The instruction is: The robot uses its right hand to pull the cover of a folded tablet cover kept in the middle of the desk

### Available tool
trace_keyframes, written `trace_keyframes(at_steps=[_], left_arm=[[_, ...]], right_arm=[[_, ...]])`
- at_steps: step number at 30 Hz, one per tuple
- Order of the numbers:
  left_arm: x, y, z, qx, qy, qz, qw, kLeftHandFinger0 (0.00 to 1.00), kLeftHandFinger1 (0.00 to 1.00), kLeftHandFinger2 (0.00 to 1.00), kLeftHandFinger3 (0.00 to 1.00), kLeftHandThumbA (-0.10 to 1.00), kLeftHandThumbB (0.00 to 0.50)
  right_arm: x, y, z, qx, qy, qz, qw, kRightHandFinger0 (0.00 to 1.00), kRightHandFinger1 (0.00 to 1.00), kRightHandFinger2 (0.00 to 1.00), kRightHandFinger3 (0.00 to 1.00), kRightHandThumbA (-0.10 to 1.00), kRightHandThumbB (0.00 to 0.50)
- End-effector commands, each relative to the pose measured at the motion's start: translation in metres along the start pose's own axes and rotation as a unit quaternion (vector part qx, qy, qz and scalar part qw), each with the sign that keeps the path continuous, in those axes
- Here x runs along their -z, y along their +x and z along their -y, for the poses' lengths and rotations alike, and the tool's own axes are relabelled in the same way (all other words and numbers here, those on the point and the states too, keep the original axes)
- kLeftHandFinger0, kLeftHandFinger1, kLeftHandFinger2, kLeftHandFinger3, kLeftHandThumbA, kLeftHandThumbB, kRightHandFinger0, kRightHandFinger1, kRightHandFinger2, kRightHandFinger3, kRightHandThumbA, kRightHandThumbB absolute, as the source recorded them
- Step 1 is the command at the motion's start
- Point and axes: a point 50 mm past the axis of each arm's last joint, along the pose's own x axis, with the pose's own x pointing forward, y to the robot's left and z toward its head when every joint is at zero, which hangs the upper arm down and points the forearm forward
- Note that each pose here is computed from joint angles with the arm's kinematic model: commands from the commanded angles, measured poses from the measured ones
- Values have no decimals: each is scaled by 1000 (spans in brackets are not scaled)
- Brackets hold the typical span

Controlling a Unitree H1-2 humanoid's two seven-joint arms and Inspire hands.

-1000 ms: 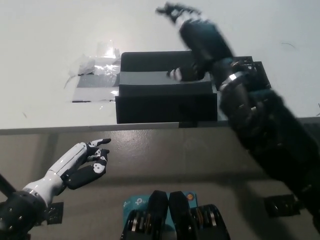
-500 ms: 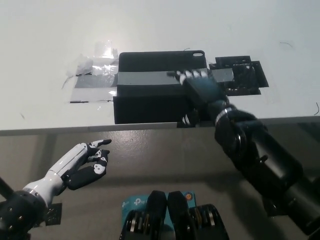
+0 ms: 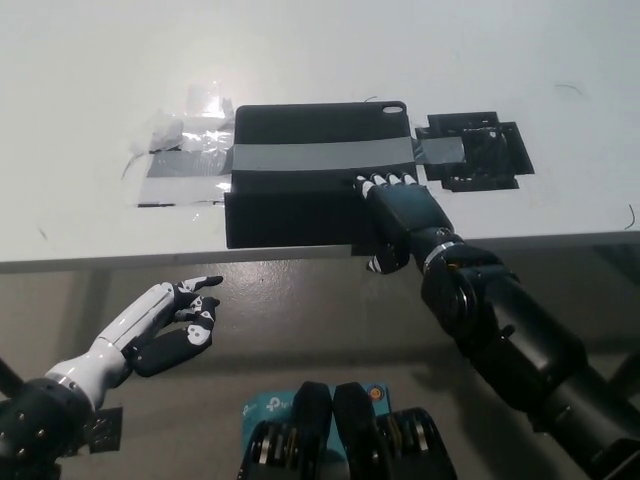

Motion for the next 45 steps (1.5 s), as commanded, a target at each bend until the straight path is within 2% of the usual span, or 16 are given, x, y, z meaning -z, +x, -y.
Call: trace_keyframes(at_steps=[1, 2, 4, 8, 10, 11, 14, 20, 23, 26, 28, 29, 34, 37, 42, 45], left_arm=[[-16, 2, -8, -3, 16, 18, 1000, 820, 850, 971, 1000, 1000, 75], [-16, 2, -8, -3, 16, 18, 1000, 818, 851, 971, 1000, 1000, 80], [-16, 2, -8, -1, 13, 19, 1000, 827, 864, 989, 1000, 1000, 72], [-14, 2, -11, -4, 13, 15, 1000, 848, 870, 998, 1000, 1000, 95], [-14, 3, -11, -5, 14, 14, 1000, 849, 868, 997, 1000, 1000, 106], [-14, 3, -11, -5, 13, 15, 1000, 856, 875, 1000, 1000, 1000, 115], [-16, 2, -10, -6, 12, 19, 1000, 865, 884, 1000, 1000, 1000, 99], [-21, 3, -15, -6, 15, 26, 1000, 874, 894, 1000, 1000, 1000, 64], [-23, 6, -17, -6, 17, 27, 999, 861, 887, 1000, 1000, 1000, 69], [-25, 7, -18, -5, 21, 28, 999, 847, 876, 998, 1000, 1000, 51], [-24, 8, -19, -6, 21, 26, 999, 850, 880, 1000, 1000, 1000, 64], [-23, 8, -19, -7, 20, 25, 999, 852, 880, 1000, 1000, 1000, 72], [-20, 7, -20, -7, 24, 19, 1000, 847, 874, 1000, 1000, 1000, 76], [-20, 8, -20, -6, 25, 18, 1000, 843, 870, 992, 1000, 1000, 71], [-16, 6, -19, -8, 24, 12, 1000, 841, 861, 979, 1000, 1000, 87], [-15, 6, -17, -5, 27, 9, 1000, 825, 848, 970, 1000, 1000, 84]], right_arm=[[-19, -1, -1, -10, -8, 51, 999, 1000, 1000, 1000, 1000, 1000, 468], [-18, -1, 0, -12, -1, 50, 999, 1000, 1000, 948, 1000, 1000, 447], [-13, -7, 7, -12, 11, 49, 999, 900, 828, 757, 813, 1000, 374], [-9, -17, 11, 5, 30, 64, 997, 514, 575, 559, 580, 909, 356], [-8, -25, 11, 6, 30, 73, 997, 362, 454, 473, 538, 915, 371], [-8, -30, 10, 5, 34, 80, 996, 229, 328, 405, 520, 893, 360], [-8, -46, 7, -3, 38, 88, 995, 112, 219, 359, 507, 864, 338], [-3, -63, -7, -16, 84, 82, 993, 120, 252, 405, 535, 875, 299], [3, -66, -14, -24, 88, 75, 993, 258, 354, 483, 579, 895, 271], [6, -73, -26, -26, 115, 60, 991, 222, 325, 474, 600, 878, 269], [7, -82, -33, -33, 129, 54, 990, 418, 496, 629, 708, 933, 241], [6, -85, -36, -28, 136, 55, 989, 364, 449, 591, 673, 923, 241], [5, -104, -45, -20, 190, 50, 980, 375, 457, 587, 621, 911, 225], [5, -112, -46, -1, 219, 47, 975, 246, 356, 494, 559, 895, 230], [-2, -129, -40, 10, 238, 52, 970, 271, 385, 516, 588, 986, 218], [-10, -144, -39, 12, 248, 73, 966, 279, 392, 537, 626, 895, 197]])
